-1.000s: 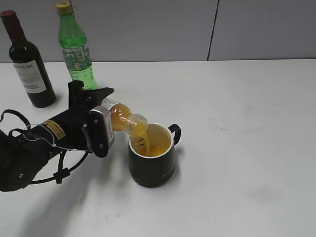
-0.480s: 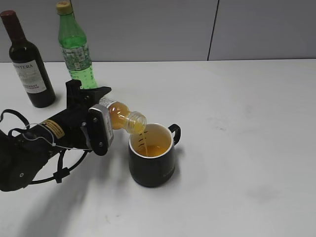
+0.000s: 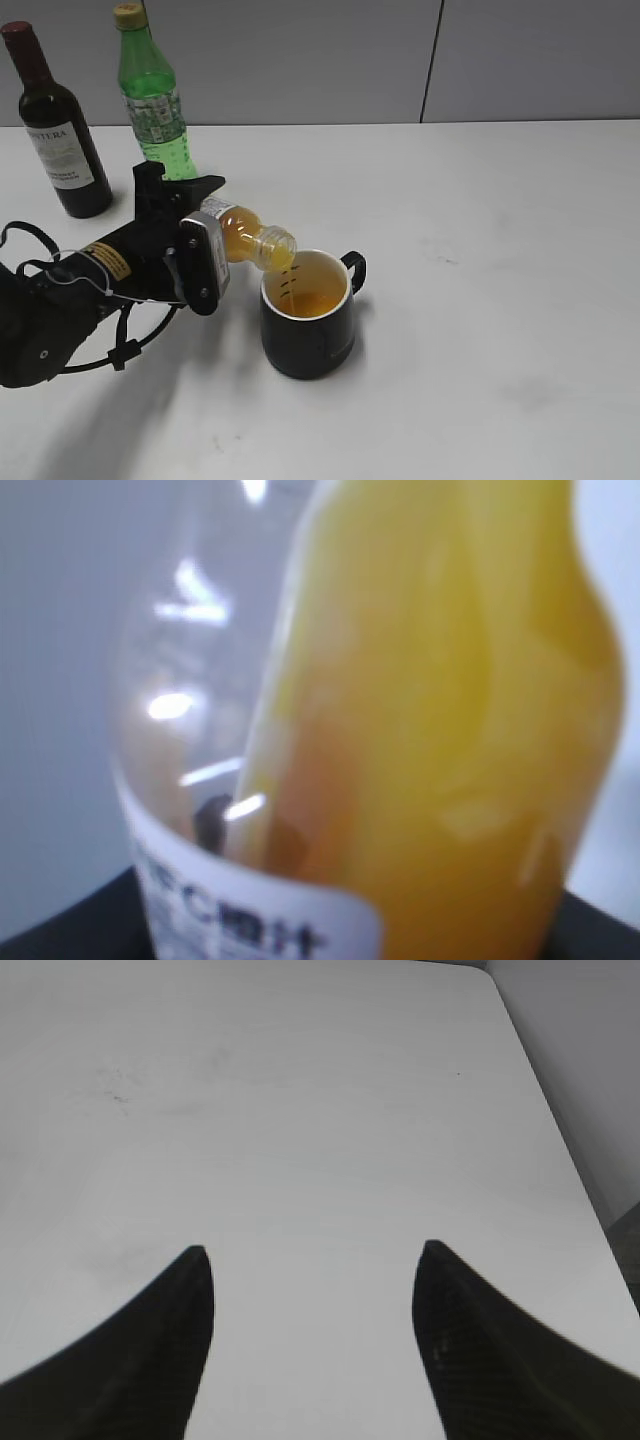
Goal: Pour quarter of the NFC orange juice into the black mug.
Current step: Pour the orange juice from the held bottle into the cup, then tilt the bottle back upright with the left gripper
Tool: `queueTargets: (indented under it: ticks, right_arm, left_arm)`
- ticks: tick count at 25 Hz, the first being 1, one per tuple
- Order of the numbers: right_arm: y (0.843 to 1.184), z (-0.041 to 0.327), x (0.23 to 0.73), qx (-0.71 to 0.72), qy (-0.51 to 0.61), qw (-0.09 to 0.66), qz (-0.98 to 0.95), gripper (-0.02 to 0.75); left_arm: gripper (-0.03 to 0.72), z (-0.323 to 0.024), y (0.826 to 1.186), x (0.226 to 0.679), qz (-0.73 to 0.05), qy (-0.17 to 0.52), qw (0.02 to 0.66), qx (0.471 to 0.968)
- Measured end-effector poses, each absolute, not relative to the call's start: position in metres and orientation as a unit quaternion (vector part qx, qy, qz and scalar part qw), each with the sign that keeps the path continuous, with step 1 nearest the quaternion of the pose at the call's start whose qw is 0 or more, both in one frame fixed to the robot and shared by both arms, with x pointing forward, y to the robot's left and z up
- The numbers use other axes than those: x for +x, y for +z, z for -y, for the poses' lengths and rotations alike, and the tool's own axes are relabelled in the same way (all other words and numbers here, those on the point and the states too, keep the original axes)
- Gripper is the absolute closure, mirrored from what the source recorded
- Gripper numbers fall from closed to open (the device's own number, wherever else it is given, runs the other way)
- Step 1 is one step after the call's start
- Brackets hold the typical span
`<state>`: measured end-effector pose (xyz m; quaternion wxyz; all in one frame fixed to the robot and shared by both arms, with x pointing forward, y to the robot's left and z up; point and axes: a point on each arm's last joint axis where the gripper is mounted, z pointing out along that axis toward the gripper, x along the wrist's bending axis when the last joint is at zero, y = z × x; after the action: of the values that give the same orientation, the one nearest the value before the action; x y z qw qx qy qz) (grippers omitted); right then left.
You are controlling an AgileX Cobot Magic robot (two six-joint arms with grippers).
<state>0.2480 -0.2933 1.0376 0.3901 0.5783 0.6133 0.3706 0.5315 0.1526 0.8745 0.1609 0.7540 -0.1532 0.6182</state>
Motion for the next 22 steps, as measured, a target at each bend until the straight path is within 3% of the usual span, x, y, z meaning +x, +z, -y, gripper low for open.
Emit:
queueTargets:
  ticks: [22]
  right_arm:
    - [1.0376, 0.2933, 0.248, 0.578, 0.371, 0.39, -0.613, 0.258]
  left_arm:
    - [0.219, -0.1526, 0.8745, 0.5315, 0.175, 0.623, 0.143, 0.749]
